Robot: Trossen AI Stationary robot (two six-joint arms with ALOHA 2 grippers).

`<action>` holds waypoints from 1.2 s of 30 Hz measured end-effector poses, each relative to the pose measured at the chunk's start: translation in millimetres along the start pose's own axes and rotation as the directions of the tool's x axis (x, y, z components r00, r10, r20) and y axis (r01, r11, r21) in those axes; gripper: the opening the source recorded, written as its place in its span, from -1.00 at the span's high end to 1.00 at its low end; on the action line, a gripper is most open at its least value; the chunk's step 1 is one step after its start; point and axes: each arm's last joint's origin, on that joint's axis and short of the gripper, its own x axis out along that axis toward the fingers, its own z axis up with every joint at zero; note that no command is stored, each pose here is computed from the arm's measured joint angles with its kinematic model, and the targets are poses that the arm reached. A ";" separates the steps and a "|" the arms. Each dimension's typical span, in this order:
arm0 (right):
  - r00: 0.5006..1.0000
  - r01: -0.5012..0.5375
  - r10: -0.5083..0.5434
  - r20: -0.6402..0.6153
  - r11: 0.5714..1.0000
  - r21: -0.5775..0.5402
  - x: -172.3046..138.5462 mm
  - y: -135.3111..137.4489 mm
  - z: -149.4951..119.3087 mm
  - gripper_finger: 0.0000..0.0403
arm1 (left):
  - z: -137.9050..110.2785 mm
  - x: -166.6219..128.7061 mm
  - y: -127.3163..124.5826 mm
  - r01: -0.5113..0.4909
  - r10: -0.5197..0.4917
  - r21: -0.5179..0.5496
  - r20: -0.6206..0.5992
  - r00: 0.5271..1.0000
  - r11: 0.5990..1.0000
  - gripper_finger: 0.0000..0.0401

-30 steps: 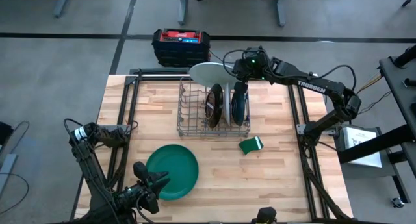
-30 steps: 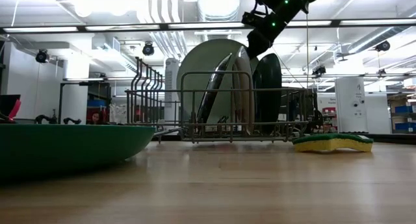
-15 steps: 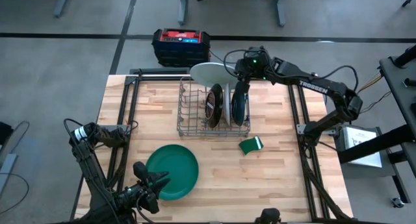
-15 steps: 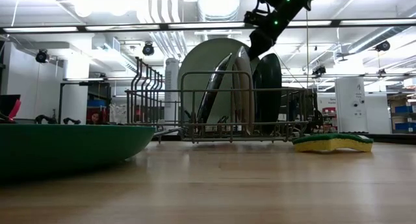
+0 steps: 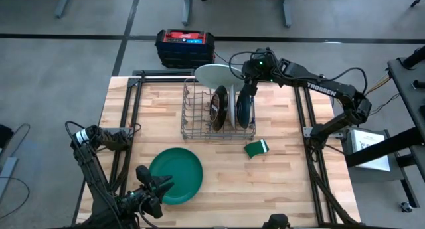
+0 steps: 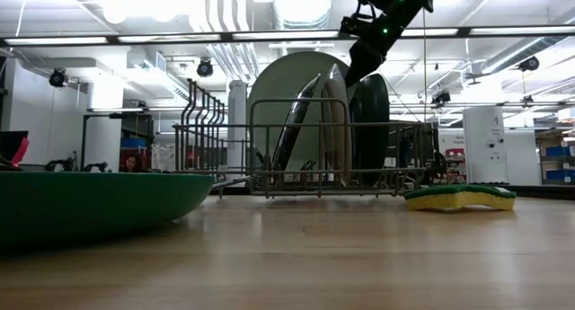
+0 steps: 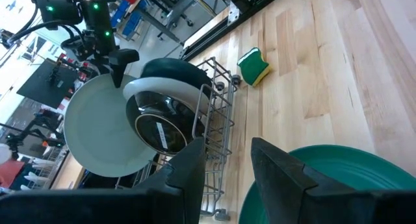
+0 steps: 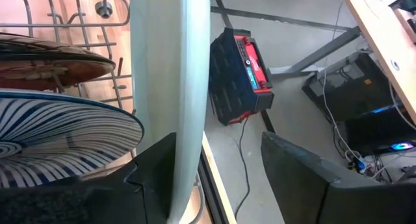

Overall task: Sort dishes
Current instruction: Put the white plate into the dish rack

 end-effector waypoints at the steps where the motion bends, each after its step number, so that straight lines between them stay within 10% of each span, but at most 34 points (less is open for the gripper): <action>1: 1.000 0.000 0.000 0.000 1.000 0.000 -0.1 0.0 0.0 -0.04 | 0.0 0.0 0.0 0.000 0.000 0.000 0.000 1.000 1.000 0.42; 36: 0.998 -0.008 0.007 -0.066 1.000 -0.015 -17.0 -0.4 -7.5 -0.19 | 0.0 0.0 0.0 0.000 0.000 -0.008 0.000 1.000 1.000 0.42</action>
